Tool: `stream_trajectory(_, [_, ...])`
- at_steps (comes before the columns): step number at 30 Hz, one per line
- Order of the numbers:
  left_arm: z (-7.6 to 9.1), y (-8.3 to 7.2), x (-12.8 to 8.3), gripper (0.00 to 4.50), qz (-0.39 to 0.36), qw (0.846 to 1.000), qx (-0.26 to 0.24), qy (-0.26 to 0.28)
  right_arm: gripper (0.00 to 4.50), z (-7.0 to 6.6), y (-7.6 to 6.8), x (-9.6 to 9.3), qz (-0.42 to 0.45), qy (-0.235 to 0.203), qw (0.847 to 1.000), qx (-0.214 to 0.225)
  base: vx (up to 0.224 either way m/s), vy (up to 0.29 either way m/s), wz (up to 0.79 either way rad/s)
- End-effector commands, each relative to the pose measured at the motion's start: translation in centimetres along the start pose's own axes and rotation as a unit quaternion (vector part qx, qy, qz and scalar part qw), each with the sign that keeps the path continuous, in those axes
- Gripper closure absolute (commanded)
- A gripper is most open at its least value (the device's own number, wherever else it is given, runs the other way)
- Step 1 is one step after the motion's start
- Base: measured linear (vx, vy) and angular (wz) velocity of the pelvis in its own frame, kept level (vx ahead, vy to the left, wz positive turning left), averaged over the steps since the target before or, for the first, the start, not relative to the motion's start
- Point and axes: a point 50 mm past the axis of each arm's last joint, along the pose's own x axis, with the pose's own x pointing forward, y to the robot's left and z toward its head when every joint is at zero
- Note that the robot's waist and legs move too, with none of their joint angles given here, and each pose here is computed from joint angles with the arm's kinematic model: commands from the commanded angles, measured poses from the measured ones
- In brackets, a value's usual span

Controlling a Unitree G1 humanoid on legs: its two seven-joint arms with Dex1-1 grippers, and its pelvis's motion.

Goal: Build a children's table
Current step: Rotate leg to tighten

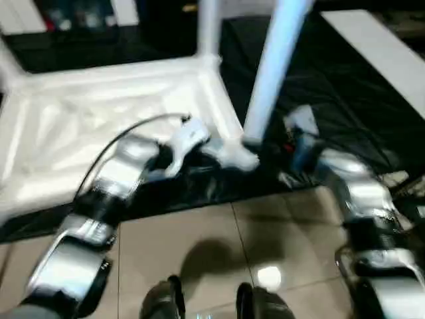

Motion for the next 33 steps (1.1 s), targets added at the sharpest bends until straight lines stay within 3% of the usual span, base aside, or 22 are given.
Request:
stream_trajectory(1, [2.0, 0.1, 1.4, 4.50, 0.053, 0.998, -0.005, -0.028, 2.57, -1.0, 3.6, 2.8, 0.035, 0.026, 0.999, 0.024, 0.000, 0.000, 0.00])
stream_trajectory(5, [3.3, 0.8, 2.4, 4.50, 0.126, 0.991, -0.028, -0.039, 2.57, -0.9, 5.0, 5.6, -0.073, 0.019, 0.993, 0.086, 0.000, 0.000, 0.00])
stream_trajectory(7, [3.5, 0.8, 2.6, 4.50, 0.137, 0.989, -0.029, -0.040, 2.57, -0.9, 5.1, 6.1, -0.093, 0.021, 0.991, 0.099, 0.000, 0.000, 0.00])
stream_trajectory(9, [3.8, 0.7, 3.0, 4.50, 0.151, 0.987, -0.039, -0.047, 2.57, -0.7, 6.3, 7.0, -0.103, 0.015, 0.989, 0.109, 0.000, 0.000, 0.00])
stream_trajectory(10, [3.9, 0.7, 3.1, 4.50, 0.154, 0.986, -0.041, -0.048, 2.22, -0.6, 6.5, 7.2, -0.102, 0.013, 0.989, 0.111, 0.000, 0.000, 0.00])
stream_trajectory(11, [4.0, 0.7, 3.2, 4.50, 0.157, 0.985, -0.043, -0.050, 2.22, -0.4, 7.1, 7.6, -0.096, 0.002, 0.989, 0.110, 0.000, 0.000, 0.00])
stream_trajectory(13, [4.0, 0.6, 3.2, 4.50, 0.153, 0.986, -0.042, -0.050, 2.22, -0.2, 7.1, 7.6, -0.095, -0.006, 0.990, 0.105, 0.000, 0.000, 0.00])
stream_trajectory(14, [3.9, 0.6, 3.2, 4.50, 0.151, 0.986, -0.041, -0.049, 1.99, -0.1, 7.0, 7.6, -0.100, -0.011, 0.990, 0.101, 0.000, 0.000, 0.00])
stream_trajectory(16, [3.7, 0.6, 3.1, 4.50, 0.146, 0.987, -0.041, -0.048, 1.81, 0.1, 6.2, 7.1, -0.120, -0.021, 0.989, 0.089, 0.000, 0.000, 0.00])
stream_trajectory(20, [2.5, 0.4, 2.2, 4.50, 0.107, 0.993, -0.024, -0.045, 1.37, 0.7, 2.9, 4.3, -0.111, -0.060, 0.991, 0.042, 0.000, 0.000, 0.00])
stream_trajectory(24, [1.8, 0.5, 1.6, 4.50, 0.085, 0.995, -0.007, -0.042, 1.18, 1.0, 1.3, 2.4, -0.075, -0.063, 0.995, 0.011, 0.000, 0.000, 0.00])
stream_trajectory(27, [1.0, 0.5, 0.8, 4.50, 0.060, 0.998, 0.001, -0.031, 0.78, 1.5, -0.1, 0.6, -0.038, -0.056, 0.998, -0.017, 0.000, 0.000, 0.00])
stream_trajectory(30, [0.0, 0.5, -0.4, 4.50, 0.013, 0.999, 0.032, -0.010, 0.78, 2.1, -1.5, -1.5, 0.032, -0.027, 0.994, -0.102, 0.000, 0.000, 0.00])
stream_trajectory(33, [-0.6, 0.4, -1.0, 4.50, -0.019, 0.998, 0.052, 0.005, 0.78, 2.2, -1.8, -2.4, 0.088, -0.013, 0.989, -0.115, 0.000, 0.000, 0.00])
